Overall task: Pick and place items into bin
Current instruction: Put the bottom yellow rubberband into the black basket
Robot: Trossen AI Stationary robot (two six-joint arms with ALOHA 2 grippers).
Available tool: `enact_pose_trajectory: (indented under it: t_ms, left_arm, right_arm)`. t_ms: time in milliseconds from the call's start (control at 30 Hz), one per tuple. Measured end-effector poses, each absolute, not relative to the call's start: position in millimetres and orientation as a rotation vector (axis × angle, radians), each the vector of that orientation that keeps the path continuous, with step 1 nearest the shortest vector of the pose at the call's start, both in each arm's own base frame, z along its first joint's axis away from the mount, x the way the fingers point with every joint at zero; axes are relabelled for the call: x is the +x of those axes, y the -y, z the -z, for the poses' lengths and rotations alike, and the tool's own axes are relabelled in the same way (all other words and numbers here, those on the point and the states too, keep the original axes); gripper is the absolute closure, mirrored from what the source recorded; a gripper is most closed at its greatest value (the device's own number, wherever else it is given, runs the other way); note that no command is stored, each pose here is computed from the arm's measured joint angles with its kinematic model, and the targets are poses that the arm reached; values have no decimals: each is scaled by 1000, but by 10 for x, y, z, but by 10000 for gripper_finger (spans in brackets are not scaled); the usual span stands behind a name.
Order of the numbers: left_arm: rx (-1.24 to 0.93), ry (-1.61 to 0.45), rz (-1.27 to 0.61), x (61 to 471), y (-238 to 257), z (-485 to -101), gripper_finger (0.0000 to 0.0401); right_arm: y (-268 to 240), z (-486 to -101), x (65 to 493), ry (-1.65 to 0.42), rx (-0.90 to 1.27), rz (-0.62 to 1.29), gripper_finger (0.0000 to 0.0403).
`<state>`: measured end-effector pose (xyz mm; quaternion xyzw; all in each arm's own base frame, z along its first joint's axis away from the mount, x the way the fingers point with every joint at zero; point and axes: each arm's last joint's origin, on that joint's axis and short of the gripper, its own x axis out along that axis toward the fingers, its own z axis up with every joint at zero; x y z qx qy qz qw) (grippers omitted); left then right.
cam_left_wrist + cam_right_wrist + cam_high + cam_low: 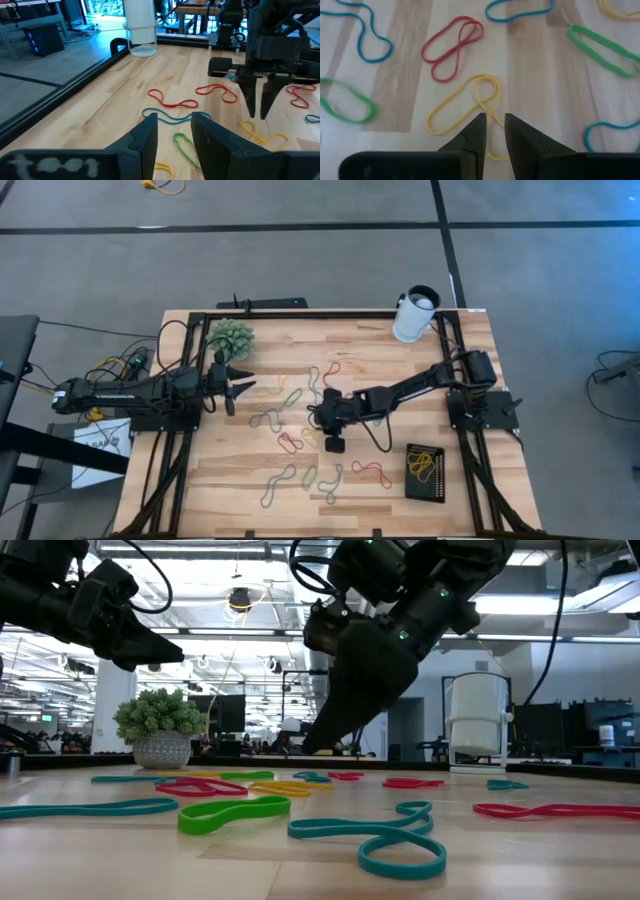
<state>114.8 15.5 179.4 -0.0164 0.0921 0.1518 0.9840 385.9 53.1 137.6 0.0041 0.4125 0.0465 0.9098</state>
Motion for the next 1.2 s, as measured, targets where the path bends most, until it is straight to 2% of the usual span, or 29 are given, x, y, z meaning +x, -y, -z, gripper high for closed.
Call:
enact_pose_trajectory:
  t_ms: [400, 600, 867, 1200]
  left_arm:
    - [-34, -185, -304, 1149, -154, -1794, 292]
    - [-33, -187, -304, 1148, -154, -1792, 292]
    - [-31, -215, -305, 1143, -154, -1765, 292]
    - [-30, -223, -305, 1141, -154, -1757, 292]
  right_arm:
    - [-540, -1315, 3841, -889, 37, -83, 339]
    - [-576, -1348, 3874, -840, 62, -83, 339]
    - [-593, -1037, 3924, -890, 73, -72, 339]
    - [-546, -1005, 3930, -896, 40, -83, 351]
